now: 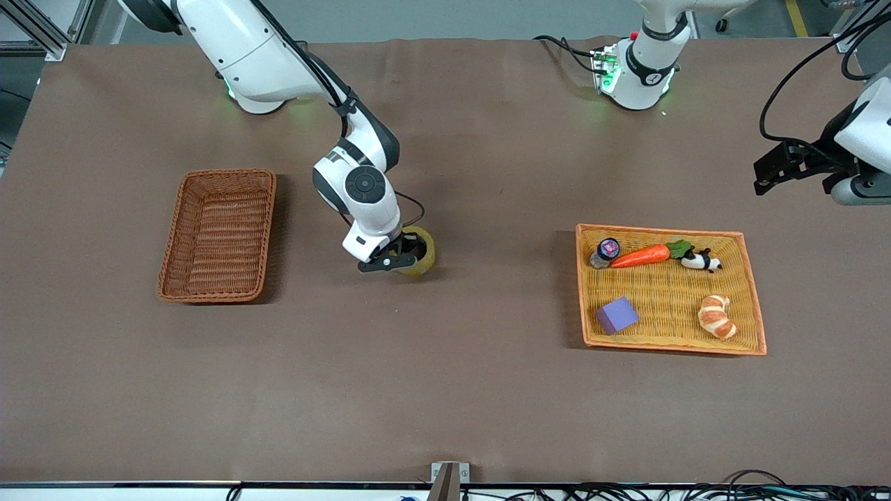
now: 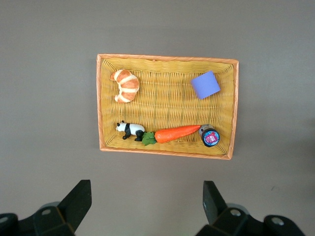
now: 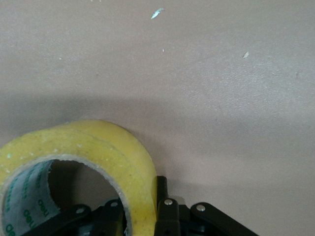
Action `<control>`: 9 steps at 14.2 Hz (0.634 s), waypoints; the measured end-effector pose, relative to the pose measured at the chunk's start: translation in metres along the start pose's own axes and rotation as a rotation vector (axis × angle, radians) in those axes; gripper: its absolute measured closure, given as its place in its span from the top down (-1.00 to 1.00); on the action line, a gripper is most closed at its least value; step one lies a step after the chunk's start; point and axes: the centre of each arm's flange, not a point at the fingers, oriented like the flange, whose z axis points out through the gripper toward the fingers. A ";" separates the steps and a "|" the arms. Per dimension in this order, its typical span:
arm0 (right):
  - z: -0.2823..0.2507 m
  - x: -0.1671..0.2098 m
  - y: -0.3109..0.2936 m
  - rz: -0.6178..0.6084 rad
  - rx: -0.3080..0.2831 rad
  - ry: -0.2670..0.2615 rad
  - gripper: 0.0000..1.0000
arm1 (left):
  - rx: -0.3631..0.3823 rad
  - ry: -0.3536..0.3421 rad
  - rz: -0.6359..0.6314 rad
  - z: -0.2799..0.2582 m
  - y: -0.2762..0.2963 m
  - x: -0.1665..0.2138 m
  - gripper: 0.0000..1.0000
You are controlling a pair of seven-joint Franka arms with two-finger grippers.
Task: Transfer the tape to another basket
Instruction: 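Grasp the tape rim with the right gripper while the left gripper withdraws, then carry the tape with the right gripper over the brown basket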
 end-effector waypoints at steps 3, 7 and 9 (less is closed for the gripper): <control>-0.010 0.009 0.008 0.023 -0.035 -0.032 -0.58 | 0.000 -0.001 -0.005 0.001 -0.003 0.000 1.00; -0.115 0.041 0.057 0.107 -0.138 -0.082 -0.58 | 0.000 -0.001 -0.005 0.002 -0.003 0.001 1.00; -0.184 0.049 0.122 0.094 -0.171 -0.105 -0.58 | 0.000 0.002 -0.004 0.002 -0.003 0.001 1.00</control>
